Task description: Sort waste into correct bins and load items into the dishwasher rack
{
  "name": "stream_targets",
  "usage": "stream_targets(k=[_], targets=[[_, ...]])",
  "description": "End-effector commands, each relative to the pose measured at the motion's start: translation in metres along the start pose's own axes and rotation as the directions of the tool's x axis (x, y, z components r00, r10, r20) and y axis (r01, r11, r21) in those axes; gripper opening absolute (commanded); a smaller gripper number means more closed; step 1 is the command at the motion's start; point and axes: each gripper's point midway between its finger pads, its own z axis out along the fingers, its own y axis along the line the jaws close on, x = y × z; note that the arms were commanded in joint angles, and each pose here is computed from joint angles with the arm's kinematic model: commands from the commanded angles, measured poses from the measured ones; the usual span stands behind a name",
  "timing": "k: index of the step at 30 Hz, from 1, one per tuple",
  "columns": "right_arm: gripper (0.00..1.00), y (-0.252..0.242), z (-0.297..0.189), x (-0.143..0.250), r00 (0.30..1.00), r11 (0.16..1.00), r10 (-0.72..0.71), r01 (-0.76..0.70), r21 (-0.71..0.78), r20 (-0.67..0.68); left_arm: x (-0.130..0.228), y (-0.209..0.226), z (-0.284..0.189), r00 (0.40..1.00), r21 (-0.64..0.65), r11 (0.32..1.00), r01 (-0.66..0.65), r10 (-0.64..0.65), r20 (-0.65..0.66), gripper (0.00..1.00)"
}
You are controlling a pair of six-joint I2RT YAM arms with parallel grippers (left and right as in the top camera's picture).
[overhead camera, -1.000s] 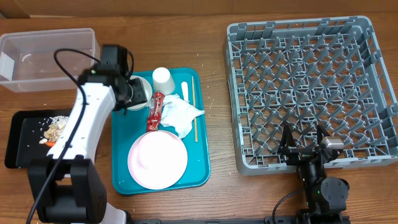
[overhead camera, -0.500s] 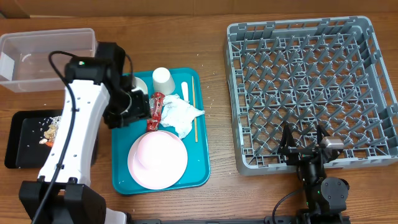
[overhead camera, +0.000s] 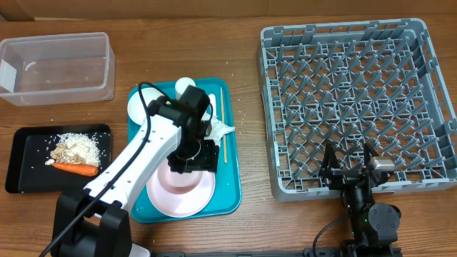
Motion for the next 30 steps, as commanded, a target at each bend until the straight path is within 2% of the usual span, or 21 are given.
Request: stream_targets(k=[1,6,9,11,19,30], targets=[[1.0,-0.002,0.0,0.001,1.0,1.0,-0.004,0.004,0.008,0.006,0.003,0.008,0.011,1.0,-0.03,0.999,0.029,-0.029,-0.006,0.65],[1.0,-0.002,0.0,0.001,1.0,1.0,-0.004,0.004,0.008,0.006,-0.008,0.024,0.018,0.998,-0.113,0.993,0.024,-0.018,0.055,0.6],[1.0,-0.002,0.0,0.001,1.0,1.0,-0.004,0.004,0.008,0.006,-0.014,0.027,0.021,0.996,-0.128,0.992,0.01,0.0,0.084,0.5],[1.0,-0.002,0.0,0.001,1.0,1.0,-0.004,0.004,0.008,0.006,-0.014,0.026,0.024,0.996,-0.127,0.992,0.001,0.01,0.086,0.47],[1.0,-0.002,0.0,0.001,1.0,1.0,-0.004,0.004,0.008,0.006,-0.005,0.013,0.04,0.992,-0.174,0.982,-0.078,0.093,0.082,0.49],[1.0,-0.002,0.0,0.001,1.0,1.0,-0.004,0.004,0.008,0.006,-0.009,0.025,0.041,0.987,-0.314,0.949,-0.031,0.079,0.14,0.52]])
